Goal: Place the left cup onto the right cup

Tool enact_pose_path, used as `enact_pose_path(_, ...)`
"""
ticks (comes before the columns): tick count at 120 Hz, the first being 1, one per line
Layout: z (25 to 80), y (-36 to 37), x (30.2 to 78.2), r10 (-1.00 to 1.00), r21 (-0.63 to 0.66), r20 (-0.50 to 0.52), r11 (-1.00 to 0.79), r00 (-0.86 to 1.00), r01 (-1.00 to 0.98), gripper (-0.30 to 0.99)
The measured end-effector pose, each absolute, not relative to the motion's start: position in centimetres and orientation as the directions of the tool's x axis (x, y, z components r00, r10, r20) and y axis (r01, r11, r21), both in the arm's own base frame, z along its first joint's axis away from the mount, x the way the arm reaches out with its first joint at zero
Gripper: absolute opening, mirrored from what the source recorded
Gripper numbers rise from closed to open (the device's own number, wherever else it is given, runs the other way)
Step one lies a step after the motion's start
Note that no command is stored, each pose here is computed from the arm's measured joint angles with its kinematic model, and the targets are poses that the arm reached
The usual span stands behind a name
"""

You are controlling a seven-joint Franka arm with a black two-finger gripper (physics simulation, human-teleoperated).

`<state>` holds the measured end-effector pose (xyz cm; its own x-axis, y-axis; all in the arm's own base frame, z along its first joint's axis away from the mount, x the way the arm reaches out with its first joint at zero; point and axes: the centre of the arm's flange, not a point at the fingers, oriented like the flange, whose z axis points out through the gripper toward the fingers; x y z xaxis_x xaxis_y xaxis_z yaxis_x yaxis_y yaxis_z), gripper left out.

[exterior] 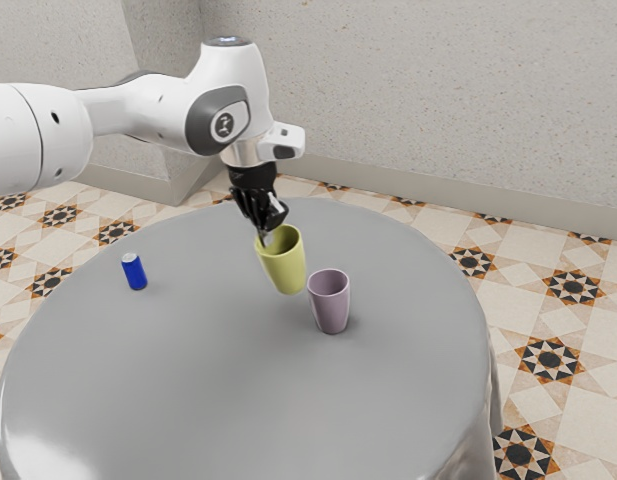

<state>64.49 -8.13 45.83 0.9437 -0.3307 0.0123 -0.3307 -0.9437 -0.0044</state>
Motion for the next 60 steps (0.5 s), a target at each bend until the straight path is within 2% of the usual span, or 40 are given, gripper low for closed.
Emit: enact_pose_path(60, 47.4, -10.8, 65.1, -0.368, -0.01, 0.05, -0.93, 0.929, -0.368, -0.09)
